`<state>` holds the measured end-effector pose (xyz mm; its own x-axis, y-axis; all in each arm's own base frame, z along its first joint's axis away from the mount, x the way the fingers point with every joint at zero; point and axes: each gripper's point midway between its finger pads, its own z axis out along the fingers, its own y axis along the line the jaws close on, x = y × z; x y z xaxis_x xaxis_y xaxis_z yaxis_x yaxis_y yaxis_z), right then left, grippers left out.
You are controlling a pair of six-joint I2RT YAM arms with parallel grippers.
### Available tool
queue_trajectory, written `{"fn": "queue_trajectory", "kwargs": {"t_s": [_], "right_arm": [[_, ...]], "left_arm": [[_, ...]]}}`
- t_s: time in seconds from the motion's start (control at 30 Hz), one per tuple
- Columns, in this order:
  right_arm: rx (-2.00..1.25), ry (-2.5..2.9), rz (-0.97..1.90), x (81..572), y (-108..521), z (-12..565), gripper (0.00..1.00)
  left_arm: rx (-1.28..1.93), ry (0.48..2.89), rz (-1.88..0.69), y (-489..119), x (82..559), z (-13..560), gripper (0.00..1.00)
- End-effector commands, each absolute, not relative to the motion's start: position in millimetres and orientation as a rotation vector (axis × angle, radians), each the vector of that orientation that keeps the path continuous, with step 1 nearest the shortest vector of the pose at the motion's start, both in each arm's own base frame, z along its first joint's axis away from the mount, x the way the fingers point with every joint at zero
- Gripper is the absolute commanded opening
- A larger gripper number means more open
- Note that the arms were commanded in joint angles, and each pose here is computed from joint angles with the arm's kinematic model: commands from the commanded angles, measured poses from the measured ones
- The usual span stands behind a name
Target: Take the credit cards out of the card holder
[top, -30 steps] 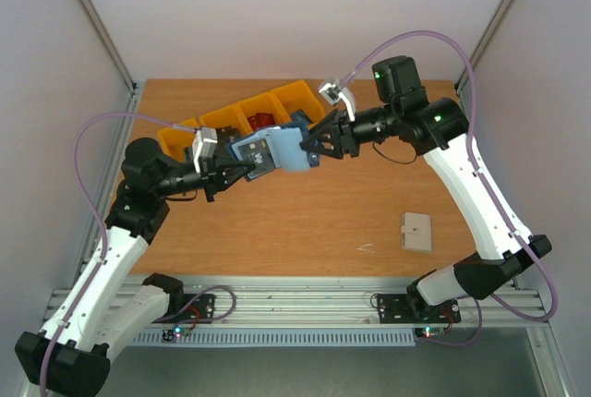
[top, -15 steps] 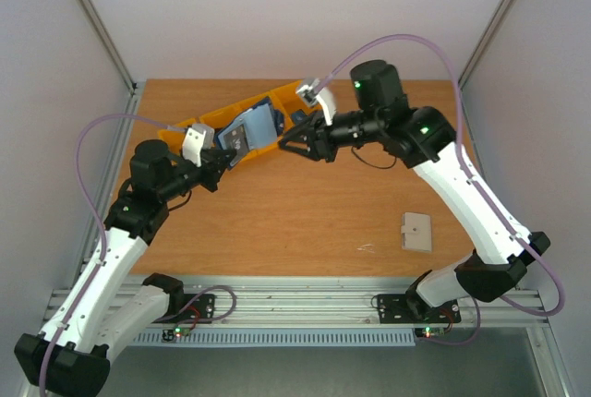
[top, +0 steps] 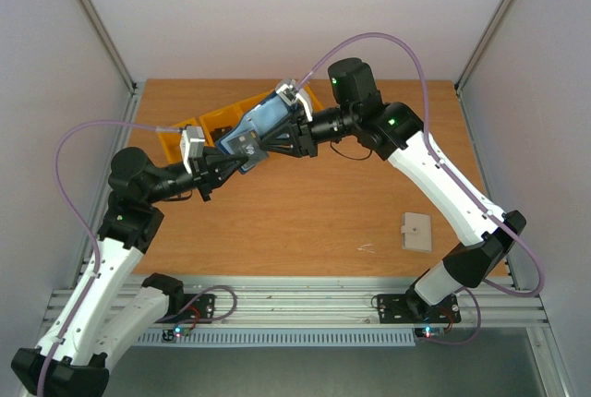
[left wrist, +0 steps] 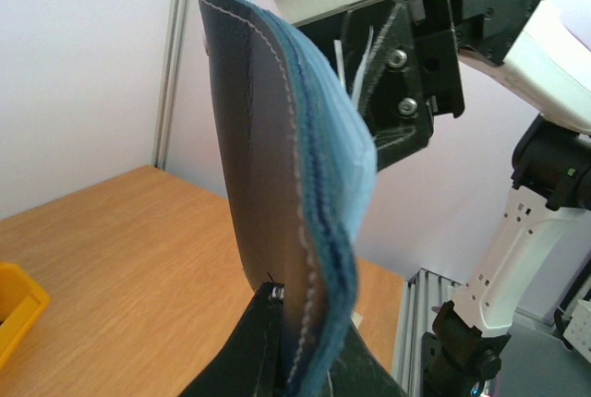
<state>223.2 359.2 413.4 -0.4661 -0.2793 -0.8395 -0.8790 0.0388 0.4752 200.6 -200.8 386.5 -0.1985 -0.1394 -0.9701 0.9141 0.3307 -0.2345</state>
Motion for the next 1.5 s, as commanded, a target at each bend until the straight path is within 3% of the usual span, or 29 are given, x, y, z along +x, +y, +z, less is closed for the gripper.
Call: {"fn": "queue_trajectory", "kwargs": {"t_s": [0.0,0.2,0.47,0.6,0.77,0.93,1.47], "right_arm": [[-1.238,1.702,1.498,212,362,424,0.18],[-1.292,1.67,1.529,200,362,422,0.01],[-1.304,1.662,1.567,199,365,421,0.01],[-1.304,1.66,1.555,200,370,419,0.17],[-1.304,1.654,1.537,201,369,420,0.01],[-1.309,1.65,1.509,200,365,420,0.01],[-1.23,1.663,1.384,217,334,435,0.01]], "left_arm": [[0.857,1.311,-1.161,-205,185,406,0.0],[0.843,1.329,-1.172,-205,187,405,0.0],[0.812,1.351,-1.181,-205,193,403,0.0],[0.806,1.353,-1.183,-205,194,404,0.0],[0.798,1.36,-1.182,-205,195,402,0.0],[0.79,1.369,-1.184,-205,196,400,0.0],[0.766,1.401,-1.22,-205,195,396,0.15]]}}
